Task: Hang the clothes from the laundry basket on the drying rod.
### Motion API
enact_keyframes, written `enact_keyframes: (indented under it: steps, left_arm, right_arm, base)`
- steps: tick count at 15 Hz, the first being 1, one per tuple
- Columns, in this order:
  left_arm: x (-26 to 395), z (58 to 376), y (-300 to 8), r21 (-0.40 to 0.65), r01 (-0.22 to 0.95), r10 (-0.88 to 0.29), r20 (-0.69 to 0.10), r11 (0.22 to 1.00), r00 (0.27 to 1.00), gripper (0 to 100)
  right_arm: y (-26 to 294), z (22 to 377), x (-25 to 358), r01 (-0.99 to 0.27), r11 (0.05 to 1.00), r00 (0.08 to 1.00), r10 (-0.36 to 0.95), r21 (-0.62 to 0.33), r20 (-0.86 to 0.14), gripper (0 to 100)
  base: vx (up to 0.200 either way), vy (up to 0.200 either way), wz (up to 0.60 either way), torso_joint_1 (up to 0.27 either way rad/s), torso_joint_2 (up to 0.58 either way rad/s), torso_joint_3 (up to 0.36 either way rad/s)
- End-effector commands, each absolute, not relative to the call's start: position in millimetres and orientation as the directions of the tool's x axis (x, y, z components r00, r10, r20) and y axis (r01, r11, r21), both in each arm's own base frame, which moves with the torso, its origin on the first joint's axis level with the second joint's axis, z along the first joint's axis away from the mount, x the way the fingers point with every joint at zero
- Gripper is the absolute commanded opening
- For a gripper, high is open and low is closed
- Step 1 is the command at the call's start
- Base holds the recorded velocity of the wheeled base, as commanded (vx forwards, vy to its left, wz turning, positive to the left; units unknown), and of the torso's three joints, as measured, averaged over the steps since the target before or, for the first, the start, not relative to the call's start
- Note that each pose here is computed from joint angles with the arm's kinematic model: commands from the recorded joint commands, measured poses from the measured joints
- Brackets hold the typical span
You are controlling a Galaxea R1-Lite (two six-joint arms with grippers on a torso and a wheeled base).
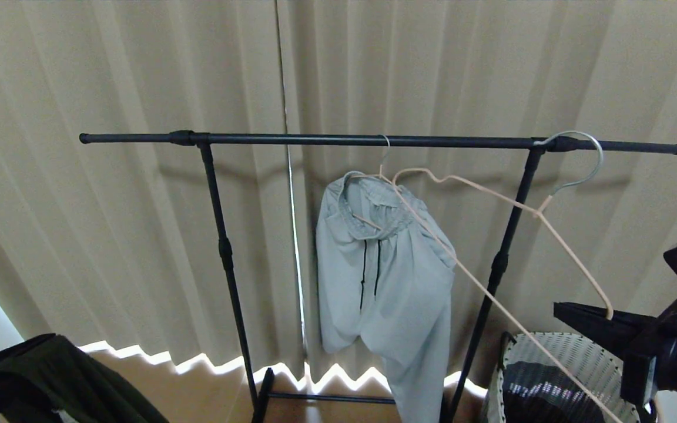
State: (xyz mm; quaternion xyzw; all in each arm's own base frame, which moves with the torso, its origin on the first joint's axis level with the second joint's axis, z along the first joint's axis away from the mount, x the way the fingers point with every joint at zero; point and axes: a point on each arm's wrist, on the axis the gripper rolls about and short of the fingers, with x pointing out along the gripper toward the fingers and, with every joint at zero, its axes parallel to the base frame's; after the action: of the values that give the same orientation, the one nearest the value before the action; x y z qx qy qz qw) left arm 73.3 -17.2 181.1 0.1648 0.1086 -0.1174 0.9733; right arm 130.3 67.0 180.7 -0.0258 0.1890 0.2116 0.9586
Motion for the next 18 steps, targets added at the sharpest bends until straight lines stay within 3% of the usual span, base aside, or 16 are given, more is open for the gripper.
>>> enact_keyframes:
  steps: [1,6,10,12,18]
  left_arm:
    - [127,203,-30,0.296,0.253,-0.150,-0.331,0.921,0.932,0]
    - [187,234,-57,0.276,0.252,-0.158,-0.322,0.927,0.933,0]
    - [219,244,-100,0.144,0.212,-0.158,-0.317,0.967,0.935,0]
    - [226,243,-113,0.136,0.184,-0.133,-0.319,0.974,0.939,0]
    - [225,243,-118,0.139,0.198,-0.145,-0.320,0.970,0.936,0]
  right_arm:
    - [75,187,121,-0.564,0.822,0.753,0.550,0.074,-0.362,0]
    - [91,183,126,-0.715,0.683,0.591,0.705,0.151,-0.392,0]
    - [112,174,123,-0.790,0.585,0.471,0.770,0.182,-0.431,0]
    - [117,173,120,-0.821,0.536,0.418,0.799,0.198,-0.431,0]
    - [130,175,132,-0.819,0.533,0.406,0.799,0.211,-0.443,0]
  base:
    - [0.000,0.000,0.00,0.000,0.00,0.000]
    - [0.000,0.000,0.00,0.000,0.00,0.000]
    - [0.000,0.000,0.00,0.000,0.00,0.000]
    - [0.000,0.000,0.00,0.000,0.00,0.000]
    - [0.000,0.000,0.00,0.000,0.00,0.000]
